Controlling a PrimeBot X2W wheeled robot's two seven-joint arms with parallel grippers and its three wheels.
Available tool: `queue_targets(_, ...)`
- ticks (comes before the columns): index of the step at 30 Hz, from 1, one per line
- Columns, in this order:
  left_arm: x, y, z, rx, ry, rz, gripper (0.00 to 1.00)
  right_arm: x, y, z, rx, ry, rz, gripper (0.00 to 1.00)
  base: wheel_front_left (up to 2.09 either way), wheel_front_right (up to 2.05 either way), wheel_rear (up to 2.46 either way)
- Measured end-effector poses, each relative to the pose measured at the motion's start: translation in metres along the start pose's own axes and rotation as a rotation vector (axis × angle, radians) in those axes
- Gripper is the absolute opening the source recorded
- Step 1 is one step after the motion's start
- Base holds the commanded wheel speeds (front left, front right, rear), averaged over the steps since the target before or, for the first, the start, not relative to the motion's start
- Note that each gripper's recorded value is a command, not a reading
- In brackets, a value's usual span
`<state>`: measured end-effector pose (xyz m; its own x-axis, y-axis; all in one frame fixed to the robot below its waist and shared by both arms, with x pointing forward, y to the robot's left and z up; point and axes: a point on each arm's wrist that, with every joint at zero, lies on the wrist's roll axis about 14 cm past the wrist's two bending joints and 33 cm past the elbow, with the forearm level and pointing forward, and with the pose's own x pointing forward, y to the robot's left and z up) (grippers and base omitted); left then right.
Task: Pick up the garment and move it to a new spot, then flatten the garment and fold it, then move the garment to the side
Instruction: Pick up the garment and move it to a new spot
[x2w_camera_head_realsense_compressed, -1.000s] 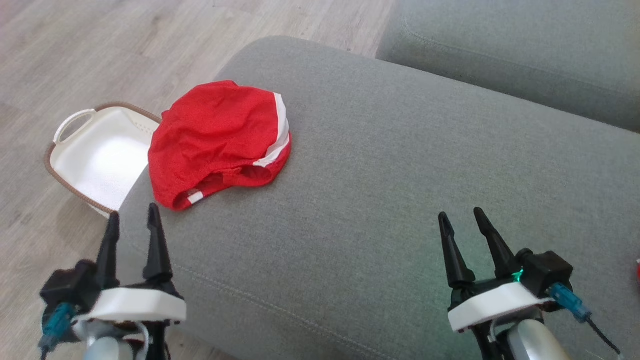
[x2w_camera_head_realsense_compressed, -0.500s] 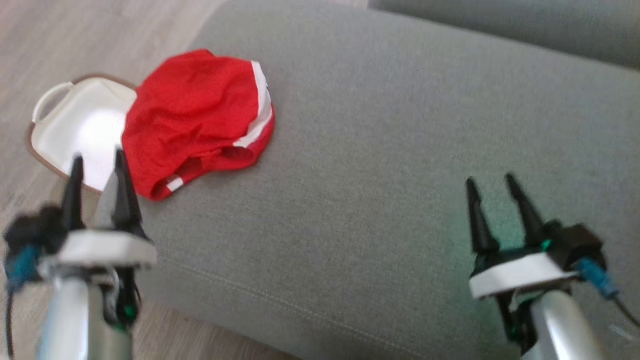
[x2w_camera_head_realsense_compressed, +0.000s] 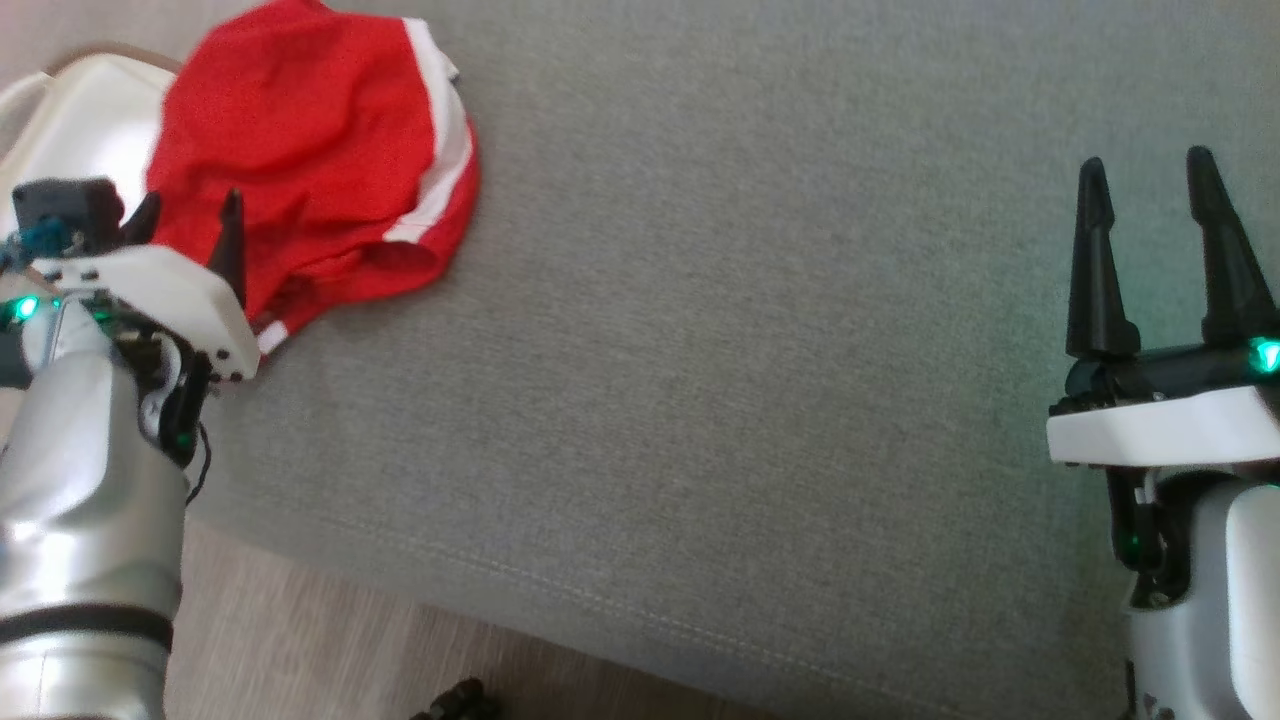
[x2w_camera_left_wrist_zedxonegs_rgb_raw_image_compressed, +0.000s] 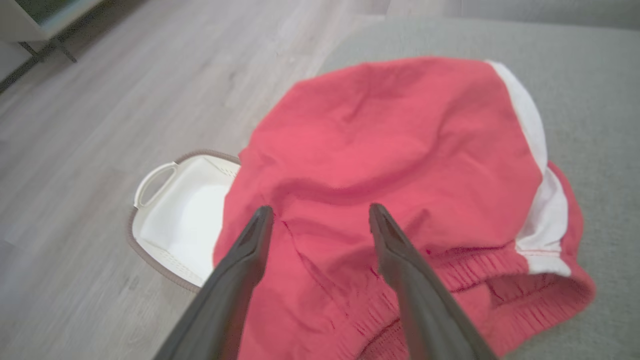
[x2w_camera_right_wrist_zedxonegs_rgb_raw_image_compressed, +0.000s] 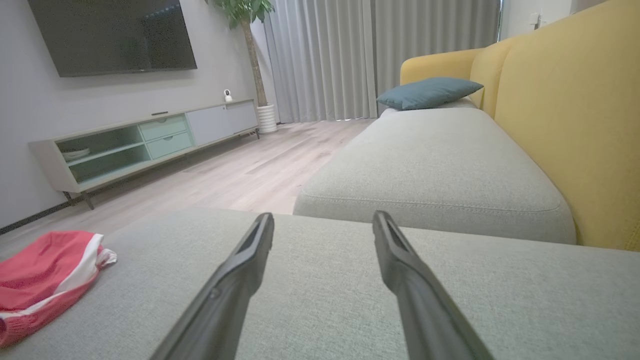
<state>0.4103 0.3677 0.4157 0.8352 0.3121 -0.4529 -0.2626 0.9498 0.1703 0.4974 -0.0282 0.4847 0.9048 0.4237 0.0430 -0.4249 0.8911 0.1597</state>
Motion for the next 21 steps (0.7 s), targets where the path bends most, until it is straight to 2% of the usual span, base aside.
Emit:
queue_targets(7,0.032,-0.036,-0.03,0.026,0.165,-0.09,1.0,-0.002,-0.013,-0.016,-0.009,0.047,-0.022,1.0,0.0,0.0,0.0)
queue_targets(12,0.044,-0.044,-0.047,0.077,0.272,-0.118,1.0,-0.007,-0.025,-0.025,-0.017,0.071,-0.052,1.0,0.0,0.0,0.0)
queue_targets(13,0.046,-0.044,-0.048,0.075,0.283,-0.118,0.97,-0.008,-0.027,-0.026,-0.017,0.075,-0.058,1.0,0.0,0.0,0.0)
queue_targets(14,0.048,-0.044,-0.047,0.078,0.29,-0.121,0.15,-0.009,-0.029,-0.027,-0.018,0.077,-0.063,1.0,0.0,0.0,0.0)
queue_targets(15,0.05,-0.046,-0.047,0.081,0.293,-0.127,0.0,-0.01,-0.031,-0.027,-0.019,0.079,-0.067,1.0,0.0,0.0,0.0)
queue_targets(21,0.05,-0.051,-0.039,0.08,0.258,-0.152,0.0,-0.013,-0.032,-0.023,-0.024,0.068,-0.074,1.0,0.0,0.0,0.0)
